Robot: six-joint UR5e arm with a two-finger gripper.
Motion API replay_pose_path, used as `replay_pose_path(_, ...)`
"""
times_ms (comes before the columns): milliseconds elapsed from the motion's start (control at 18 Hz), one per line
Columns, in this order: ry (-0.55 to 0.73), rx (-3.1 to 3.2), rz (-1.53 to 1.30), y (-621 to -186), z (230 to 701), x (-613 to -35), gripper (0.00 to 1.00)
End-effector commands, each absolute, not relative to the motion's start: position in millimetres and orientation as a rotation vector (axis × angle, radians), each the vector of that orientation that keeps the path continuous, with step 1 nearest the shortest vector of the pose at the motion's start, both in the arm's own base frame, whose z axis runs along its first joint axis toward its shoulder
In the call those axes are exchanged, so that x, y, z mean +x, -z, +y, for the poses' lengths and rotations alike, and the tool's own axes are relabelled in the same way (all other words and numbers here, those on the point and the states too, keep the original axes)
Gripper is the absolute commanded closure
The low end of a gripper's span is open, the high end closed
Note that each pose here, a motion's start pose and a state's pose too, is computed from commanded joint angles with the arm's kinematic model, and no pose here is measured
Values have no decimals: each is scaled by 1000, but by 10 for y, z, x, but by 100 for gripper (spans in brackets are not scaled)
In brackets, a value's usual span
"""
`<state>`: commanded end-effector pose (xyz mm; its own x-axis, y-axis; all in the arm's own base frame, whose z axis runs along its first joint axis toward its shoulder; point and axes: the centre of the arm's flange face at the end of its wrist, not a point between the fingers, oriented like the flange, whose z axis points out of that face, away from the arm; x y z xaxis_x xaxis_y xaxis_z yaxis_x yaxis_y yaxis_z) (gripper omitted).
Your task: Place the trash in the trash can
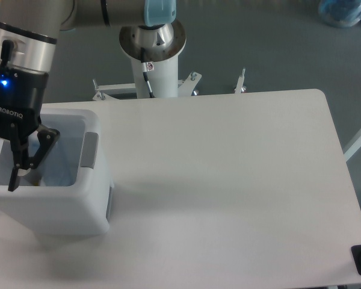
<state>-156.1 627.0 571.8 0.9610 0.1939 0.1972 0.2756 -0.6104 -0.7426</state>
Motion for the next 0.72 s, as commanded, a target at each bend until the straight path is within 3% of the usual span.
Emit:
replay_pose_path(111, 75, -2226, -361, -5812, 6170, -1791, 0)
replay_pose_path(389, -95, -2243, -337, -5766, 5815, -2660, 0)
replay_pose_path(722, -227, -2343, -252, -5329, 5400, -3342, 0)
